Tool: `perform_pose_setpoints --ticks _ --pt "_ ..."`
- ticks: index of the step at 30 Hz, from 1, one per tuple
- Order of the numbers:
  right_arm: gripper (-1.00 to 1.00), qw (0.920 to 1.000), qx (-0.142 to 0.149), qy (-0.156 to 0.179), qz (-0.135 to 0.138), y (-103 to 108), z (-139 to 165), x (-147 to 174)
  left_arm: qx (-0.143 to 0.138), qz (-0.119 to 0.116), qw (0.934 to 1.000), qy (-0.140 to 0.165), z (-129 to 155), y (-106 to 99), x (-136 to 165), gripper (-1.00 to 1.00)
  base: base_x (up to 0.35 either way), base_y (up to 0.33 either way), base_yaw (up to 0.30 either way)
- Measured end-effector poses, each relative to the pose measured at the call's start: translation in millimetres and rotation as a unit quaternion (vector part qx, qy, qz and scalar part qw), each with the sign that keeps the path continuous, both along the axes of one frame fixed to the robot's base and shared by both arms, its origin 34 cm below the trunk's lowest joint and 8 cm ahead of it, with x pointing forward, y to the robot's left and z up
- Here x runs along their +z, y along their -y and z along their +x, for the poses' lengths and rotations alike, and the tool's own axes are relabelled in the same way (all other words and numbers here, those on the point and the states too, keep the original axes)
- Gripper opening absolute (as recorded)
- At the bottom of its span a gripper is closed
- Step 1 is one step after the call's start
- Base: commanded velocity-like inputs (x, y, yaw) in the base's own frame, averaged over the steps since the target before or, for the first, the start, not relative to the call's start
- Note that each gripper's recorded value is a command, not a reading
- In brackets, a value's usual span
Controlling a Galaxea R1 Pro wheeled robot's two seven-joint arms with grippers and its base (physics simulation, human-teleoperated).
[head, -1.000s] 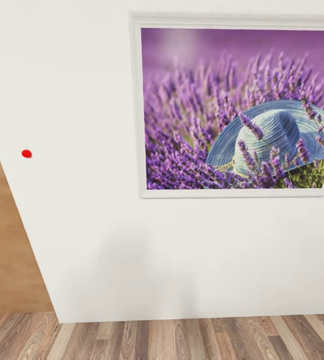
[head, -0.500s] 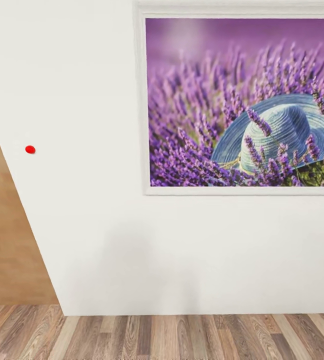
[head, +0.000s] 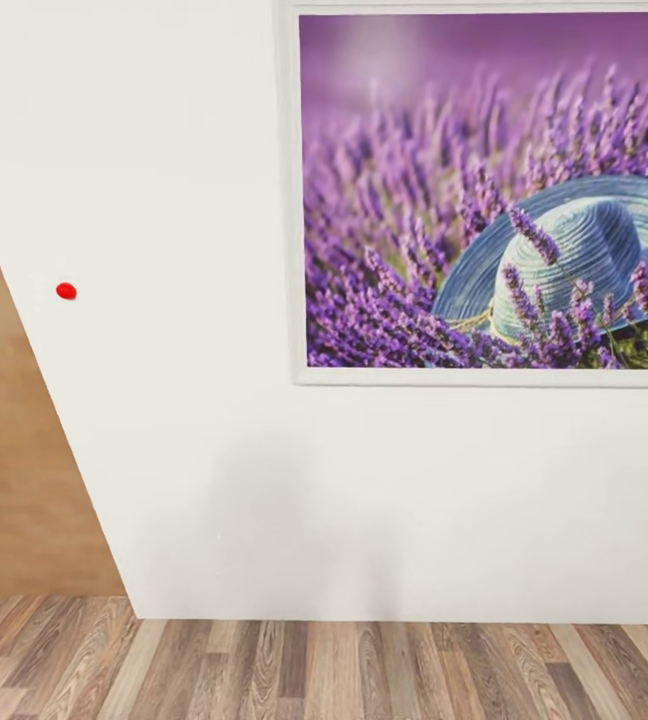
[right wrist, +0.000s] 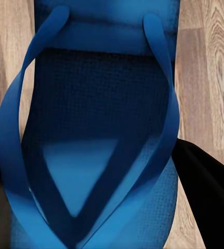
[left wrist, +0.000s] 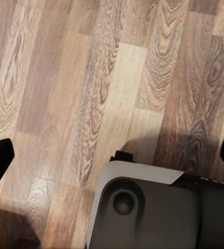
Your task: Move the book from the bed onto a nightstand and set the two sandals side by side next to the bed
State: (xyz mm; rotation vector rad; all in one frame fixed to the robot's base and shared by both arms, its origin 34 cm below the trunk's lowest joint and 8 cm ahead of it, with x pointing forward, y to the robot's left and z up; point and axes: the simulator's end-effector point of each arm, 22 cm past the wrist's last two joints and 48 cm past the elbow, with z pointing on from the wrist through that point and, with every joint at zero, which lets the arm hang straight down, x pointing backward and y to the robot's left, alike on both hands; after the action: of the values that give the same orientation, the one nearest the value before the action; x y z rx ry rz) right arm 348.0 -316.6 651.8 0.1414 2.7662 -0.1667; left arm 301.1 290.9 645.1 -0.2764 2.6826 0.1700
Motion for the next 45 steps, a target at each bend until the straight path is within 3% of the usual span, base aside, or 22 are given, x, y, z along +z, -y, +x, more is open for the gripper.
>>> perform_pose_setpoints --ticks 13,35,45 --pt "-1.00 1.0000 0.000 -0.002 0.000 0.4 -1.7 -1.1 0.000 0.000 1.0000 -0.003 -2.6 0.0 -1.1 1.00 0.000 0.000 0.038" --pt "-1.00 1.0000 0.001 -0.006 0.000 -1.3 -4.3 -3.1 -0.001 0.000 0.9999 -0.012 -13.6 0.2 -4.2 1.00 0.000 0.000 0.253" --pt "-1.00 1.0000 0.002 -0.007 0.000 -1.3 -5.2 -3.4 -0.001 0.000 0.9999 -0.012 -14.1 0.2 -4.4 1.00 0.061 0.004 0.085"
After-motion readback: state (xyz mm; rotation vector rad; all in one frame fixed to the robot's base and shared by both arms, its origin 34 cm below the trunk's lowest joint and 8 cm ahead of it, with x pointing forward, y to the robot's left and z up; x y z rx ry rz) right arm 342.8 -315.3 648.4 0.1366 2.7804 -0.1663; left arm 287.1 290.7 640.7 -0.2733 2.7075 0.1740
